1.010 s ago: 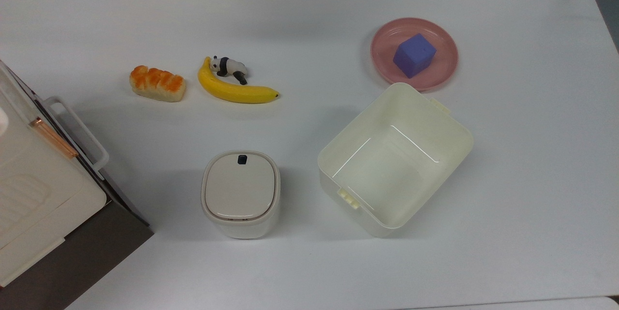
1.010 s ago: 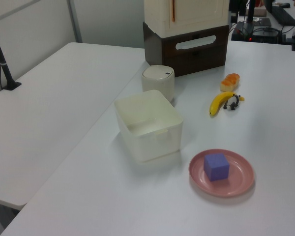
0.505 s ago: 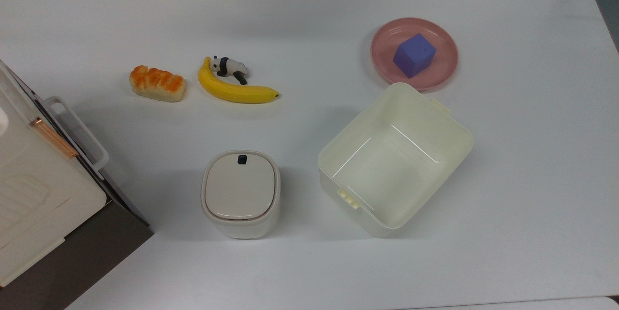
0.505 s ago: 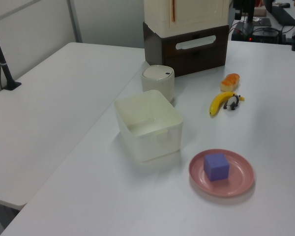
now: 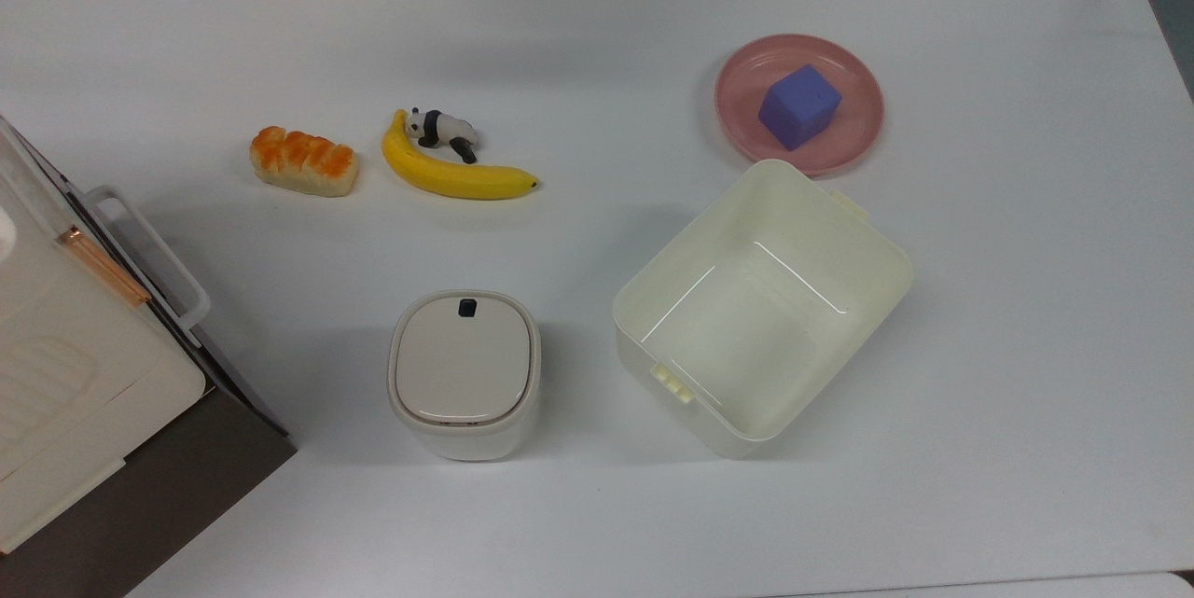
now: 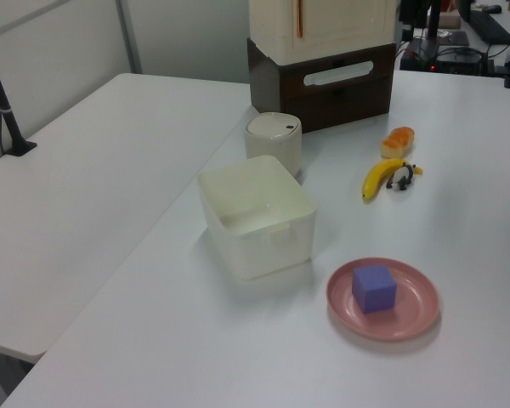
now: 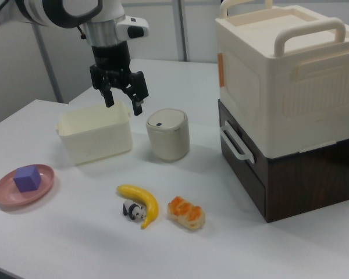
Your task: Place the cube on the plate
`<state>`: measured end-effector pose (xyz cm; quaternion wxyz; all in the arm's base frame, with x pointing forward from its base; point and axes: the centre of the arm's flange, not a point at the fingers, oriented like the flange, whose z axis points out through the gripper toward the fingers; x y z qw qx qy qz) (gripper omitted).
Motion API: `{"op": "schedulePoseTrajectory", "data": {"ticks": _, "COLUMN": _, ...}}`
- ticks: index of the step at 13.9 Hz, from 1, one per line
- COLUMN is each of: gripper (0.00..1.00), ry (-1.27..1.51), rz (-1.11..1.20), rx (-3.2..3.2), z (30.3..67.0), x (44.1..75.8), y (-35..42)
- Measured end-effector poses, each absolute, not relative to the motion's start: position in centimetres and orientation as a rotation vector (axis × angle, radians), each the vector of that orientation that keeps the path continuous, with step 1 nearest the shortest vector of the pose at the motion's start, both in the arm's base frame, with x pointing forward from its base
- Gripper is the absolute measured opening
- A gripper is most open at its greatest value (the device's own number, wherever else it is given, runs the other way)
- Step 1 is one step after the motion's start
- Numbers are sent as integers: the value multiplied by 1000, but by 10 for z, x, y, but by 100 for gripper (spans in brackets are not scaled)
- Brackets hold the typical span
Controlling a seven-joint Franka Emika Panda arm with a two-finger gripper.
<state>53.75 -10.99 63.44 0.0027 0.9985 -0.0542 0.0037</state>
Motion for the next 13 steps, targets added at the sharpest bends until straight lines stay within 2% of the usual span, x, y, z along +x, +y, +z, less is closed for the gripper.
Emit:
{"op": "schedulePoseTrajectory", "data": {"ticks": 4, "gripper": 100, "ry": -159, "rz": 11, "rx": 3131, "z": 624, "x": 543, "y": -106}}
{"op": "schedulePoseTrajectory", "data": {"ticks": 13, "gripper": 100, "ry": -196, "rz": 22, "rx": 3167, "z": 624, "x": 541, "y": -114}}
